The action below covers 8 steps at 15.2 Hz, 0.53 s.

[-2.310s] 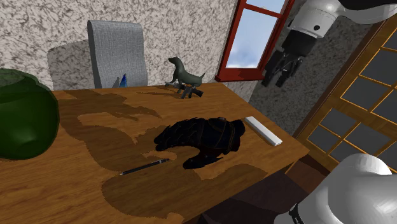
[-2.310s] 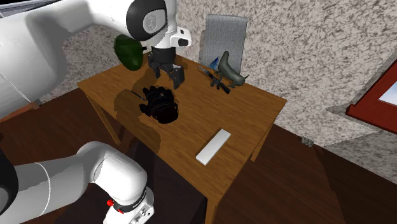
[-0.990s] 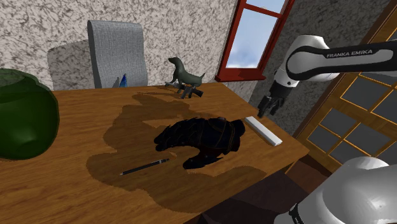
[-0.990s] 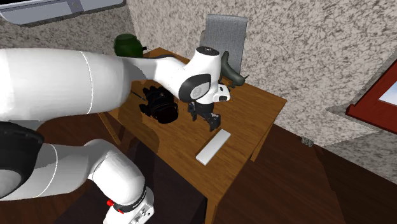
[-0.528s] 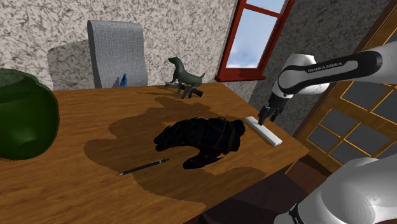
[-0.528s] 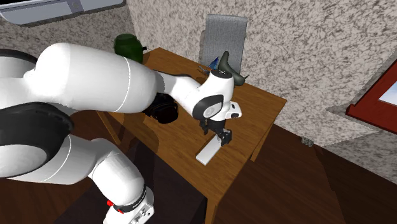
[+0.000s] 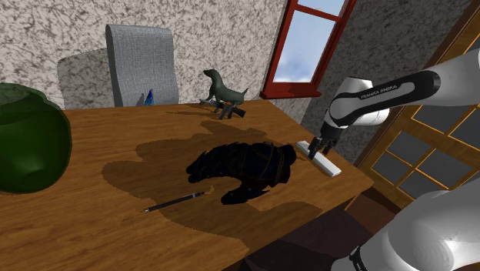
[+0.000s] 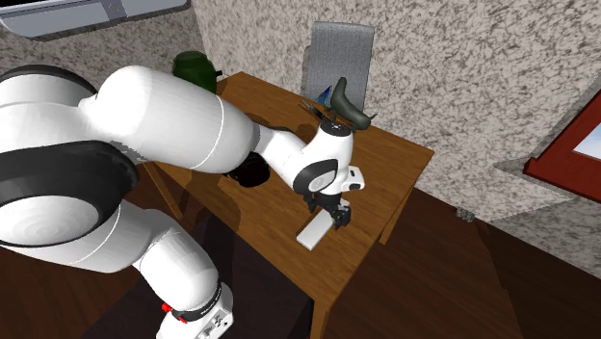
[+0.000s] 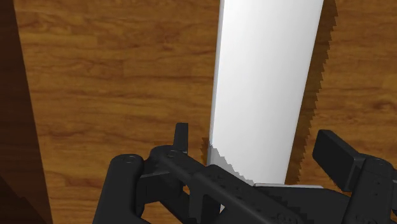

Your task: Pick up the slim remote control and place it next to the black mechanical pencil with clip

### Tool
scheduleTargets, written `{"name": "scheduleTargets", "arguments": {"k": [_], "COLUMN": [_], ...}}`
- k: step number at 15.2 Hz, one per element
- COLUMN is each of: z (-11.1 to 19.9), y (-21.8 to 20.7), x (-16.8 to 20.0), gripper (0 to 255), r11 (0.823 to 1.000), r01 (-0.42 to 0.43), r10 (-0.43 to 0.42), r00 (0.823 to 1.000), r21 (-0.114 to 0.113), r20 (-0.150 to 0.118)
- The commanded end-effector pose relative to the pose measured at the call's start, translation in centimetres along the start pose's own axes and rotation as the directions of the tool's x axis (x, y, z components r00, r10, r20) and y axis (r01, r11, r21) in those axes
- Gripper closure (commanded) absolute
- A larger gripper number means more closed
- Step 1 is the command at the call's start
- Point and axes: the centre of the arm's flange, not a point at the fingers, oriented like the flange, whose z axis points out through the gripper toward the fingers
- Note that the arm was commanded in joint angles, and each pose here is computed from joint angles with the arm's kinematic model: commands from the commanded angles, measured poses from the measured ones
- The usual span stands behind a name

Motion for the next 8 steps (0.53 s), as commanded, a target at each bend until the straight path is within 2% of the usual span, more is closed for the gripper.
{"name": "scheduleTargets", "arguments": {"k": [1,7,8], "z": [0.31,0.31,0.31], "y": [-0.02,-0.02,-0.02], "x": [-0.04,-0.04,-0.04], "gripper": [0,0,255], "r11": [1.0,1.0,1.0], "r01": [0.0,0.0,0.0], "r10": [0.0,0.0,0.0], "r00": [1.0,1.0,1.0], "r21": [0.0,0.0,0.0], "r20": [-0.001,-0.001,-0.001]}}
